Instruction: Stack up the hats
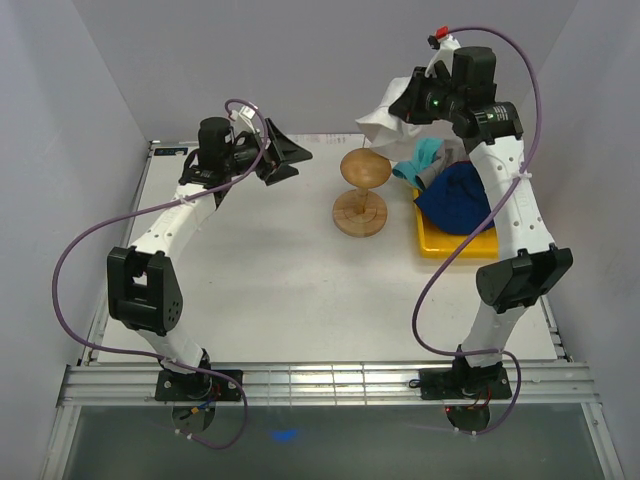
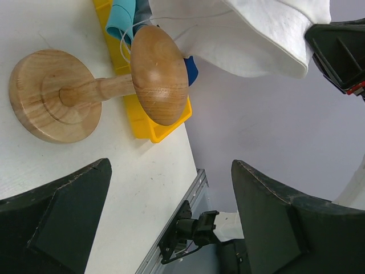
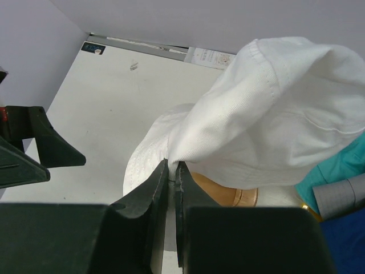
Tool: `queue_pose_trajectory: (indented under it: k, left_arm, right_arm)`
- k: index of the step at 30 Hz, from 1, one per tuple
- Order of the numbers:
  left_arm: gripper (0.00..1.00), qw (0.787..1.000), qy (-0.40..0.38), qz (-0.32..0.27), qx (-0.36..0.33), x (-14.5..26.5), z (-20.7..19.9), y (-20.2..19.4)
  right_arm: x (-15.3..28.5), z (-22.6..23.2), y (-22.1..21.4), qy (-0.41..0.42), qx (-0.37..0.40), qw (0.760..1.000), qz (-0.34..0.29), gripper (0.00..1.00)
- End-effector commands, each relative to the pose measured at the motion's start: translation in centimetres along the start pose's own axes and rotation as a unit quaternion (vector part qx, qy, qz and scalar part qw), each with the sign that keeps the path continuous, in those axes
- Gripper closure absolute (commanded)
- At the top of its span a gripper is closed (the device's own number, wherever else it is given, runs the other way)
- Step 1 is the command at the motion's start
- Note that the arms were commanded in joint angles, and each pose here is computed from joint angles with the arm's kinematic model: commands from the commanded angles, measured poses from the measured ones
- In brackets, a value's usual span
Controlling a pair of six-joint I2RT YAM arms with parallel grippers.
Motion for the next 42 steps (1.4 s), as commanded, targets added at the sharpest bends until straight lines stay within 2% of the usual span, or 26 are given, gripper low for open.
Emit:
queue_pose_trajectory:
  k: [1, 9, 19, 32, 42]
  left_arm:
    - [0.04, 1.000, -0.008, -0.002, -0.008, 0.0, -0.3, -0.1]
    - [0.04, 1.000, -0.005, 0.000, -0.005, -0.1, 0.1, -0.5]
    - [0.04, 1.000, -0.002, 0.003, -0.003, -0.5, 0.4, -0.9]
    - [0.04, 1.000, -0.004, 0.011, 0.004, -1.6, 0.7, -1.7]
    - [0.05, 1.000, -0.004, 0.016, 0.017, -2.8, 1.5, -2.5]
  right_arm:
    - [3.0, 2.3, 2.0, 0.047, 0.035, 0.997, -0.048, 0.92]
    - [4.3, 2.8, 1.4, 0.064, 0.035, 0.996, -0.043, 0.92]
    - [4.1, 3.4, -1.5, 0.094, 0.045, 0.995, 0.009, 0.92]
    - [3.4, 4.4, -5.8, 0.083, 0.071, 0.991, 0.072, 0.92]
    - [3.0, 3.6, -10.1, 0.026, 0.077, 0.992, 0.097, 0.92]
Point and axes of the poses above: each gripper's point midway between its finger pads, its own x axis back along the fingers, its own z axis along the line the jaws close on, y = z × x, the point moved 10 cm from there along x, back along the fingers, and after that the axes turned 5 degrees about -x, right-handed, at the moved point
